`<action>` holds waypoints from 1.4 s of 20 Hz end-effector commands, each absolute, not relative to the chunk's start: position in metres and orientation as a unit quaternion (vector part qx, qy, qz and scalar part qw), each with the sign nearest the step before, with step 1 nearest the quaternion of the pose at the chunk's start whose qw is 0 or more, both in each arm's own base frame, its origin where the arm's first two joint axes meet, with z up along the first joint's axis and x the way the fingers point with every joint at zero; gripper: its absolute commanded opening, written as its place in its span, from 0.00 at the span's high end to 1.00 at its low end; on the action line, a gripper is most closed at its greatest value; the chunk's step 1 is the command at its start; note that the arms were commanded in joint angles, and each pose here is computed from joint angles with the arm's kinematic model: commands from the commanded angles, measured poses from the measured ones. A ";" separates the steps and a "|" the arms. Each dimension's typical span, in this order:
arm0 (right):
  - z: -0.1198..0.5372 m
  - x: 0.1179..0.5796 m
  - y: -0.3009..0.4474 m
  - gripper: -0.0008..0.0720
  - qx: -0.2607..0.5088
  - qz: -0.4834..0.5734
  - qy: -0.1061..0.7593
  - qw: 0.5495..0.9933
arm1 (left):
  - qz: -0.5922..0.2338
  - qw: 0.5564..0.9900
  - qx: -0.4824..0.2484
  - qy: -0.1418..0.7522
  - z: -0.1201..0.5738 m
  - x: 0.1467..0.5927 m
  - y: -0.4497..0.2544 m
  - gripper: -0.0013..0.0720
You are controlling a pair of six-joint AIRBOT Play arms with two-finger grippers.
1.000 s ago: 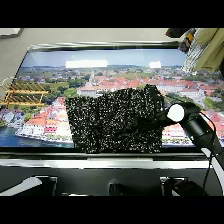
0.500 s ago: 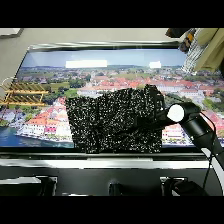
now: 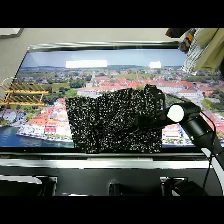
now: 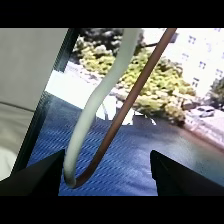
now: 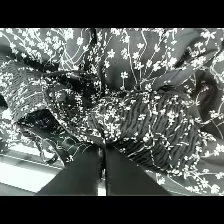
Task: Fold the clothes and pants, and hang the long-sleeved shirts on hangers.
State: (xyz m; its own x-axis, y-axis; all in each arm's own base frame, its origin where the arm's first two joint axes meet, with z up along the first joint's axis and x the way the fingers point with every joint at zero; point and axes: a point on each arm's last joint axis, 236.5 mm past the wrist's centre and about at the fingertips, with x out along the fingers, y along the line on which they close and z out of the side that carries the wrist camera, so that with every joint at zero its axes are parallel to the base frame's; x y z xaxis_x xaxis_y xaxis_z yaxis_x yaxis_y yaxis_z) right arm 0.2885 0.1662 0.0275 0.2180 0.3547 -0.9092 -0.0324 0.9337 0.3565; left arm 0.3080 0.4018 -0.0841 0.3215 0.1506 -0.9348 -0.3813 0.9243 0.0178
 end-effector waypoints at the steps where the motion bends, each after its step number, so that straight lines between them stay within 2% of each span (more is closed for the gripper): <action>1: 0.028 0.293 0.165 0.94 0.137 0.117 0.606 0.774 | 0.164 0.806 -0.085 0.562 -0.094 0.311 0.407 0.17; 5: 0.028 0.294 0.164 0.94 0.137 0.116 0.606 0.775 | 0.159 0.802 -0.092 0.569 -0.105 0.311 0.404 0.18; 6: 0.028 0.293 0.164 0.94 0.137 0.116 0.606 0.775 | 0.157 0.801 -0.093 0.570 -0.106 0.310 0.403 0.24; 7: 0.028 0.293 0.164 0.94 0.137 0.116 0.606 0.775 | 0.156 0.800 -0.094 0.572 -0.107 0.310 0.402 0.51; 8: 0.028 0.294 0.164 0.94 0.137 0.116 0.606 0.775 | 0.156 0.800 -0.094 0.572 -0.107 0.310 0.402 0.69; 13: 0.028 0.294 0.164 0.94 0.136 0.116 0.606 0.775 | 0.138 0.794 -0.100 0.583 -0.115 0.314 0.390 0.71; 14: 0.028 0.294 0.164 0.94 0.136 0.116 0.606 0.775 | 0.136 0.794 -0.099 0.584 -0.116 0.315 0.388 0.78; 15: 0.028 0.294 0.164 0.94 0.136 0.116 0.606 0.775 | 0.133 0.795 -0.097 0.584 -0.116 0.318 0.386 0.92; 16: 0.028 0.294 0.164 0.94 0.136 0.116 0.606 0.775 | 0.131 0.796 -0.095 0.583 -0.115 0.321 0.385 0.94; 21: 0.028 0.294 0.163 0.94 0.135 0.115 0.606 0.776 | 0.130 0.825 -0.108 0.540 -0.088 0.351 0.382 0.94; 28: 0.028 0.293 0.163 0.94 0.135 0.115 0.606 0.775 | 0.147 0.887 -0.080 0.430 0.025 0.406 0.386 0.94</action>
